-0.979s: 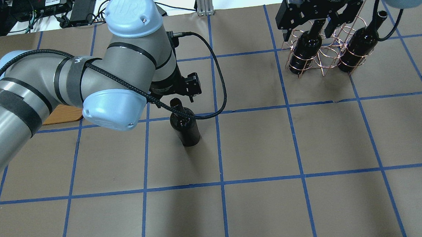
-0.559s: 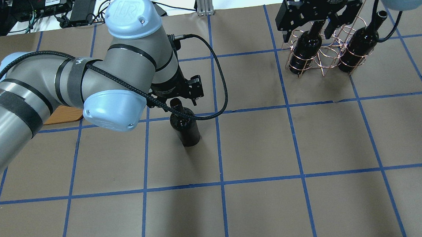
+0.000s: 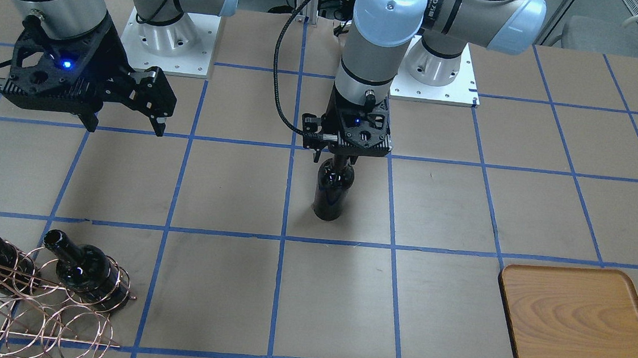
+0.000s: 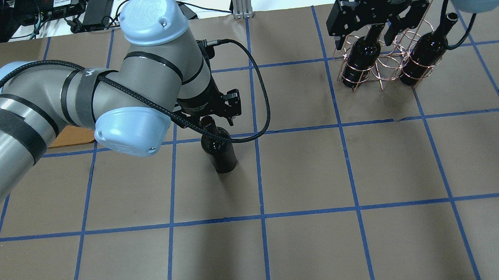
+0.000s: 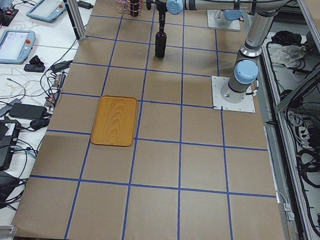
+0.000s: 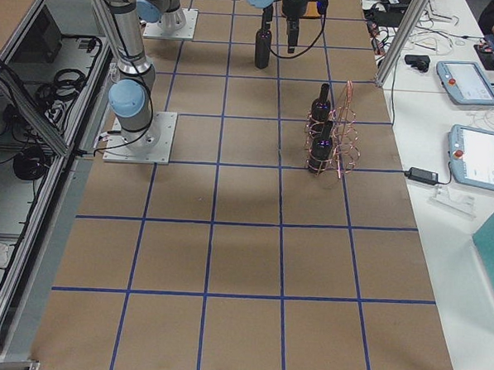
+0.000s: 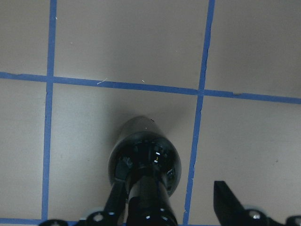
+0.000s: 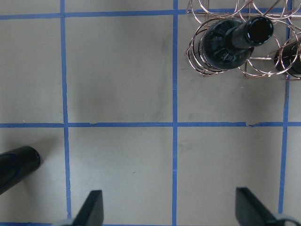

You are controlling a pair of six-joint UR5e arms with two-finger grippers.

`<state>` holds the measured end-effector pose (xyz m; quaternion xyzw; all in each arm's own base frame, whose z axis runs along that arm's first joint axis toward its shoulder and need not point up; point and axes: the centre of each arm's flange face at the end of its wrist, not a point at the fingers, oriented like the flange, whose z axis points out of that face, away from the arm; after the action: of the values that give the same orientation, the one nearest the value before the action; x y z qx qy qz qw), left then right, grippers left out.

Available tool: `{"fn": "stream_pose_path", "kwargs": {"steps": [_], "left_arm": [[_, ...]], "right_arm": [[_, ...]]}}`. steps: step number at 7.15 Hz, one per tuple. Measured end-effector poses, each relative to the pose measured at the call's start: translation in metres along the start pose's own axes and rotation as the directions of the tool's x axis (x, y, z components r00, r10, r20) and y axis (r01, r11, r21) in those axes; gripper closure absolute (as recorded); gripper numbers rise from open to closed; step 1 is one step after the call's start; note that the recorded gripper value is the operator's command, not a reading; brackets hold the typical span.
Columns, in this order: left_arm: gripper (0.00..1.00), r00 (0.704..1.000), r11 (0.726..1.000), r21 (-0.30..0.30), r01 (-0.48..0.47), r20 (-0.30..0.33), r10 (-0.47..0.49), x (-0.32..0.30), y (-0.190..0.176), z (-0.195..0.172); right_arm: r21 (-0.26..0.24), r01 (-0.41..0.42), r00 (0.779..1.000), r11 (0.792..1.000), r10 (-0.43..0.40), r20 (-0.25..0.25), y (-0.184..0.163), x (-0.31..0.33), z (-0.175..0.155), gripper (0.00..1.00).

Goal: Take wine from basket and place on tray
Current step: 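Lower the left gripper and close it on the bottle neck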

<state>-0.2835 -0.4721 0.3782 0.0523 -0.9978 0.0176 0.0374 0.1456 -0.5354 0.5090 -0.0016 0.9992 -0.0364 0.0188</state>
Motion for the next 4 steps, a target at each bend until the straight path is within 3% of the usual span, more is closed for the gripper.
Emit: {"fn": "stream_pose_path", "kwargs": {"steps": [2,3,4], "left_arm": [[0.9,1.0,1.0,-0.011,0.003,0.007,-0.003,-0.0018,-0.0015,0.0041],[1.0,1.0,1.0,-0.017,0.003,0.011,-0.003,-0.0027,-0.0013,0.0048],[1.0,1.0,1.0,-0.025,0.004,0.015,-0.004,-0.0037,-0.0005,0.0052]], "right_arm": [[0.002,0.0,1.0,1.0,0.0,0.001,0.0005,0.0,-0.001,0.0],[0.003,-0.001,1.0,1.0,0.001,0.001,0.0005,0.0002,-0.0013,0.0],[0.003,-0.001,1.0,1.0,0.001,0.0,0.0004,0.0006,-0.0014,0.0]]}}
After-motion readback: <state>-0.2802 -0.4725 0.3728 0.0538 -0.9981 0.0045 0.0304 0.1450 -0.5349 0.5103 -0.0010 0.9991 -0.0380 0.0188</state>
